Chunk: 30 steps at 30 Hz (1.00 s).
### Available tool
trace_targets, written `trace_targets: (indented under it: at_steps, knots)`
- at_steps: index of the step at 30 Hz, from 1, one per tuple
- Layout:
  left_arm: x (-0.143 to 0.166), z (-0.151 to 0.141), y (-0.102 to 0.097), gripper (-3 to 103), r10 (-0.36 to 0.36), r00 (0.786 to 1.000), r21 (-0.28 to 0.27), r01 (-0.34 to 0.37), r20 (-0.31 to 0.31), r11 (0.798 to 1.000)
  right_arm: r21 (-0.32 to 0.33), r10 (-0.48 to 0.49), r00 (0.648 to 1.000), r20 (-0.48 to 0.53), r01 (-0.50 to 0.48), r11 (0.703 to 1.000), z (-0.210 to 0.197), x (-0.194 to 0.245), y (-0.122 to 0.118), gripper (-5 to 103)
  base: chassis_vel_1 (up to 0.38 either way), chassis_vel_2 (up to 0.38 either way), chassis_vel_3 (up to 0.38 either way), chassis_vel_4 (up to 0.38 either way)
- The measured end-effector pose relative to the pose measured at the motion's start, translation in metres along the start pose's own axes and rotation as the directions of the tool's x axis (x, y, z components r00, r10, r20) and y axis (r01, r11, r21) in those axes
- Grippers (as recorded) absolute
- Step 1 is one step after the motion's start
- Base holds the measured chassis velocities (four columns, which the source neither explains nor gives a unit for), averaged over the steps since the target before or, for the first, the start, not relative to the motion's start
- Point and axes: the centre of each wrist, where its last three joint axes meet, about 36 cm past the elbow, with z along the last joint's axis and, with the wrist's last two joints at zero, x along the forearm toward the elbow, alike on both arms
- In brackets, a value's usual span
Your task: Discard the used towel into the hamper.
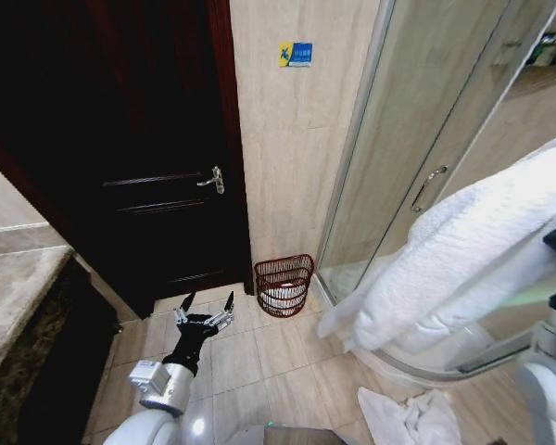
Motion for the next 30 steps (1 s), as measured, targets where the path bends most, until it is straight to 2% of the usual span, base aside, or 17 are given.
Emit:
trace_targets:
  at_steps: [30]
  knots:
    - [0.0000,0.0000,0.0000,100,0.000,1.000,0.000,0.000,0.000,1.000,-0.001,0.018,1.000,-0.010,-0.018,1.000,-0.0010,-0.0020,-0.0025,5,0.019,0.021,0.021,0.021]
